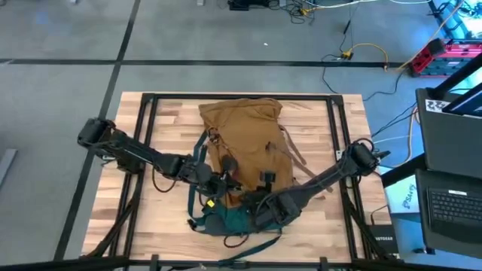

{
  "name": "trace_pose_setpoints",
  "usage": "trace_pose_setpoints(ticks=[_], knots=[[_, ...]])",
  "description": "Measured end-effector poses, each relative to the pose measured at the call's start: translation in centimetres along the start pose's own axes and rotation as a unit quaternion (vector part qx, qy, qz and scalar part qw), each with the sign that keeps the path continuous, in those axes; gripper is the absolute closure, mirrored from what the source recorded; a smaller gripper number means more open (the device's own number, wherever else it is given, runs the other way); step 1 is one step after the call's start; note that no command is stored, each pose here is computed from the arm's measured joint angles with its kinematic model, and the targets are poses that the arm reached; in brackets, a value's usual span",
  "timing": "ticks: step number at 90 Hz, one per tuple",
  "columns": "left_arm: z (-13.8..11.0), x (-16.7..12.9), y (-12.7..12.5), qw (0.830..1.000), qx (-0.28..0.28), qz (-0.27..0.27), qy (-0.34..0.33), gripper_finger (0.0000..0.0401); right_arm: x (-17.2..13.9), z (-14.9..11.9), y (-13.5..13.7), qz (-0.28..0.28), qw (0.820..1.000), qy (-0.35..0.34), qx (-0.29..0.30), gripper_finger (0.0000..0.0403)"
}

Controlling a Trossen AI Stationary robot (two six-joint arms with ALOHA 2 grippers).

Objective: Unpack backpack
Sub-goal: Open the brown backpack

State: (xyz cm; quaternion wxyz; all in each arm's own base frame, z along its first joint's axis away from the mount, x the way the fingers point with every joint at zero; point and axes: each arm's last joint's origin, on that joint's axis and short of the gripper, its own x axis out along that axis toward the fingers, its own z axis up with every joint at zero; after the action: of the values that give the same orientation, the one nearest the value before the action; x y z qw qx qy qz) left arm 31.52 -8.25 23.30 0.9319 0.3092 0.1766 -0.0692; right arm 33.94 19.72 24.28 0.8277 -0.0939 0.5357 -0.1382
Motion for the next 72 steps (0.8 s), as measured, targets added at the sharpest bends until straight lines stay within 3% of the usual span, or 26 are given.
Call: trace_pose_setpoints(ticks=[32,72], knots=[[-2.3,-0.7,1.8,0.992,-0.017,0.044,0.117,0.0381,-1.4,-1.8,2.0,0.009,1.000,0.009,0.018,0.0402],[-6.9,-0.8,5.6,0.962,-0.068,0.085,0.249,0.0382,-3.0,-4.3,3.7,0.006,0.998,0.037,0.050,0.0402]])
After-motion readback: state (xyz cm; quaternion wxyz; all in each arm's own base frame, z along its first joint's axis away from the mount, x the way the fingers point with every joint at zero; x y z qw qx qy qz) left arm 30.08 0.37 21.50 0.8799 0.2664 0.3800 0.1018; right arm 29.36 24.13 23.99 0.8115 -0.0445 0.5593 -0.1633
